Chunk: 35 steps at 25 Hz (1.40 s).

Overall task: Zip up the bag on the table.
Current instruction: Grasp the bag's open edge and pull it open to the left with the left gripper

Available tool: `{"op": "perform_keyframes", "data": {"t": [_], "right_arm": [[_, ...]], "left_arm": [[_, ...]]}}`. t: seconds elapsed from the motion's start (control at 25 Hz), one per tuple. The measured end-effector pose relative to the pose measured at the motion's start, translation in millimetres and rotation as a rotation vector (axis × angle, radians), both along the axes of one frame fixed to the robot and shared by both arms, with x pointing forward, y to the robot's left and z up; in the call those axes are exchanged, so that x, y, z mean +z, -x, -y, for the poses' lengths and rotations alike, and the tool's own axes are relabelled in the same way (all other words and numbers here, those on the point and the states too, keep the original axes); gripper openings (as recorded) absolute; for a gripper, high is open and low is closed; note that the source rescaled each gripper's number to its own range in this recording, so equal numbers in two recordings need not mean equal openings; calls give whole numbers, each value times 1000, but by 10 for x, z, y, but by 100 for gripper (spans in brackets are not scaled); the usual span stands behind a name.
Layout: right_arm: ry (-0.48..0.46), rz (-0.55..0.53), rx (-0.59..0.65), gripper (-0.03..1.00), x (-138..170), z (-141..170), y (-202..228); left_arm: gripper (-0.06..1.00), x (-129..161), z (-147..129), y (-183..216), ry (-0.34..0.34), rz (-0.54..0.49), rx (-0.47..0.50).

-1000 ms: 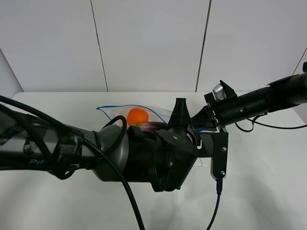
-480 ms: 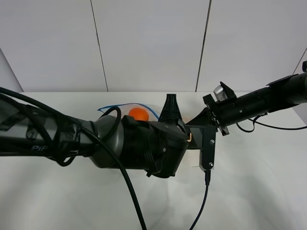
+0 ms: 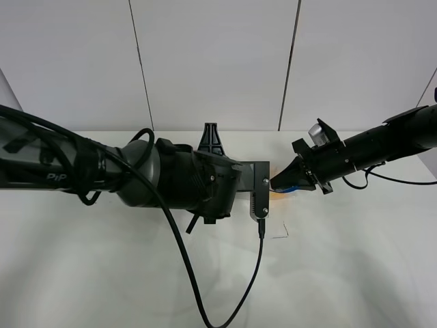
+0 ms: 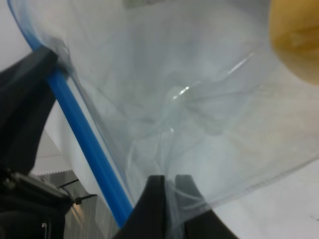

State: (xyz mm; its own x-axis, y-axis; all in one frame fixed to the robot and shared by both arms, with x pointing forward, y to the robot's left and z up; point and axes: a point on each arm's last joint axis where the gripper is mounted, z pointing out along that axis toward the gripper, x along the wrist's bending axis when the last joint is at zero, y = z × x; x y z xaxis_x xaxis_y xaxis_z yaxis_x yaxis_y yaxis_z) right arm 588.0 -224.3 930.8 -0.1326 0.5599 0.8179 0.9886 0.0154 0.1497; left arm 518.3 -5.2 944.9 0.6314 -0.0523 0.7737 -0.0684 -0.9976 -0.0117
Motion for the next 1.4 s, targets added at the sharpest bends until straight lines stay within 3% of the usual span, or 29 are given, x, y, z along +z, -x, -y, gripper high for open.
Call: {"op": "perform_keyframes", "data": {"t": [0.84, 1.4], "right_arm": [[12, 2, -14, 0, -9, 11, -12], [11, 0, -15, 0, -8, 13, -11]], "left_arm": [[0, -4, -645, -554, -22, -7, 208], [0, -6, -936, -751, -18, -10, 287]]}}
